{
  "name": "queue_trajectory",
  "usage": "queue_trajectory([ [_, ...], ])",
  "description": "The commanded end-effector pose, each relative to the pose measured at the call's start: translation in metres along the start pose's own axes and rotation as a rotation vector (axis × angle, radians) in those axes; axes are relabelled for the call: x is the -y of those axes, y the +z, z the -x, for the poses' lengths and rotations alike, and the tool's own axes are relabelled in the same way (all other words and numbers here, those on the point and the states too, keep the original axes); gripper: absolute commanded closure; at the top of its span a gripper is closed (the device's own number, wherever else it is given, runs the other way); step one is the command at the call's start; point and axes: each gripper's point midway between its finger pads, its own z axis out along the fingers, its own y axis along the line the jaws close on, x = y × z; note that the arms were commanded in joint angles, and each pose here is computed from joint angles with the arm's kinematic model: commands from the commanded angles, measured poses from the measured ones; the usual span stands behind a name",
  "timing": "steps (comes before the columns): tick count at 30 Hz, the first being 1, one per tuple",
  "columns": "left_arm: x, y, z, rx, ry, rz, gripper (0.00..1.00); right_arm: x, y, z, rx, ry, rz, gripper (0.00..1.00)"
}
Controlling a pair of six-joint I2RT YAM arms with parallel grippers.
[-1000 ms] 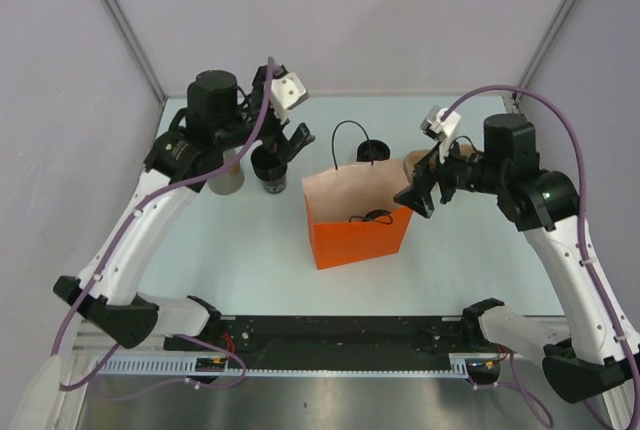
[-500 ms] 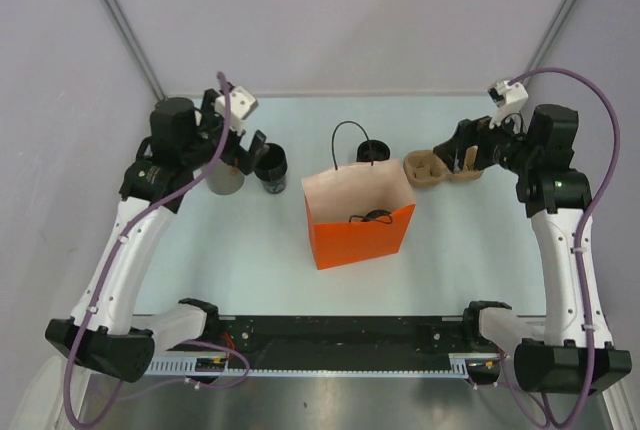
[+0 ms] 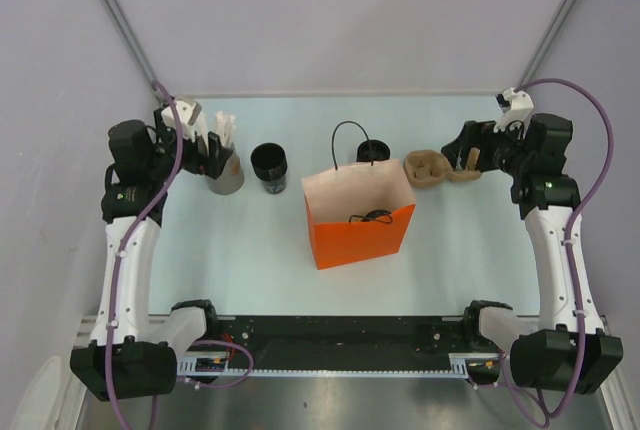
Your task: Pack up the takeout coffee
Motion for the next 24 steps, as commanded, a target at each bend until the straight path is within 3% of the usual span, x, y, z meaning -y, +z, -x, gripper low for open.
queue_trajectory([
  [1,0.016,-0.001,0.008,0.097,-0.027,-0.077,0.00,0.000,-0.011,0.021,0.101,-0.070,-0.031,0.00],
  [11,0.029,-0.007,-0.004,0.120,-0.016,-0.108,0.00,-0.014,-0.002,0.008,0.071,-0.095,0.032,0.00],
  [24,-0.017,0.011,-0.006,0.052,-0.050,0.073,0.00,-0.006,-0.003,0.004,0.066,-0.075,0.025,0.00],
])
